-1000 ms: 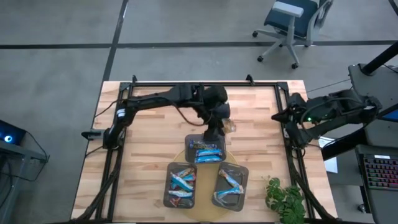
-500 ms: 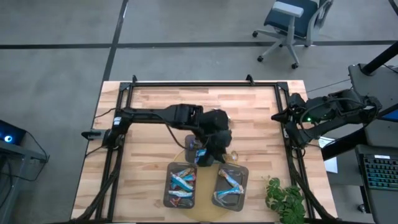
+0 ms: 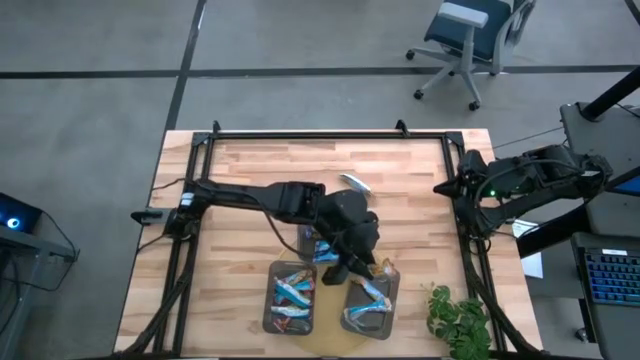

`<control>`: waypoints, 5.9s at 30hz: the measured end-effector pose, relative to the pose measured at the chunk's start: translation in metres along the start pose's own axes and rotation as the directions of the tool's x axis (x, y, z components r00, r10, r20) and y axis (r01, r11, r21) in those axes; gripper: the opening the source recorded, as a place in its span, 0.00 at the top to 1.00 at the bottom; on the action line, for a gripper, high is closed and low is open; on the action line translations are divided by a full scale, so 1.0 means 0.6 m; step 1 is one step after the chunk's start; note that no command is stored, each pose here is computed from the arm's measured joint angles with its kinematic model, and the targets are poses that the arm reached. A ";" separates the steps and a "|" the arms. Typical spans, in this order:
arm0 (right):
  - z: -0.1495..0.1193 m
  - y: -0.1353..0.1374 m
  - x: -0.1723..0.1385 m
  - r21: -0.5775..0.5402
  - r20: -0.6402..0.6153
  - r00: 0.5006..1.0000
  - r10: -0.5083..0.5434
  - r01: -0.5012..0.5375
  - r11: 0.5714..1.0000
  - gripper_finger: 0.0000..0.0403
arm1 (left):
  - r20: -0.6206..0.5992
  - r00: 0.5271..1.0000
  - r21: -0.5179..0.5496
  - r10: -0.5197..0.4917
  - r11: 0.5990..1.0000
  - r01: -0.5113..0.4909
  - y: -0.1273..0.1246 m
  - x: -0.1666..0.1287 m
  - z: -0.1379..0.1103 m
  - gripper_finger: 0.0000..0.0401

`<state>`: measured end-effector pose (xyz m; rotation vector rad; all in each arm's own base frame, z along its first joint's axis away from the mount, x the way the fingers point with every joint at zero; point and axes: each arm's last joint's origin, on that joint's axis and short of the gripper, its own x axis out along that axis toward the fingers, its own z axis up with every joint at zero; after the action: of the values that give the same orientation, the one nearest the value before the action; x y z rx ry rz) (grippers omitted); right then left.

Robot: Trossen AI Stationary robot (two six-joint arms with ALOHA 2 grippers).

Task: Pick and place Granola Bars by type
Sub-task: Put the top left yellow granola bar into the bottom right black bin, then put the top yellow granola bar into the bottom right black bin

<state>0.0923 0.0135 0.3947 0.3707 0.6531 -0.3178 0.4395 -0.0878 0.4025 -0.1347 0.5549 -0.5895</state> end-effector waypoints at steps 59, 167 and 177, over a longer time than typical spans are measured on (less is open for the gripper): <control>0.000 -0.004 0.000 -0.003 0.025 0.998 -0.057 0.058 0.998 0.98 | 0.211 0.976 -0.115 0.055 0.993 -0.031 0.080 0.178 -0.238 0.79; 0.009 0.004 0.017 -0.011 0.069 0.985 -0.160 0.162 0.987 0.98 | 0.246 0.770 -0.110 0.589 0.806 -0.581 0.072 -0.333 -0.134 1.00; 0.020 0.021 0.043 -0.022 0.088 0.969 -0.230 0.233 0.972 0.98 | 0.289 0.663 -0.265 0.691 0.723 -0.638 0.039 -0.359 -0.228 1.00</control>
<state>0.1229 0.0151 0.3895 0.2480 0.6178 -0.5425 0.2298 0.0570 0.3788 -0.1590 0.2369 0.2129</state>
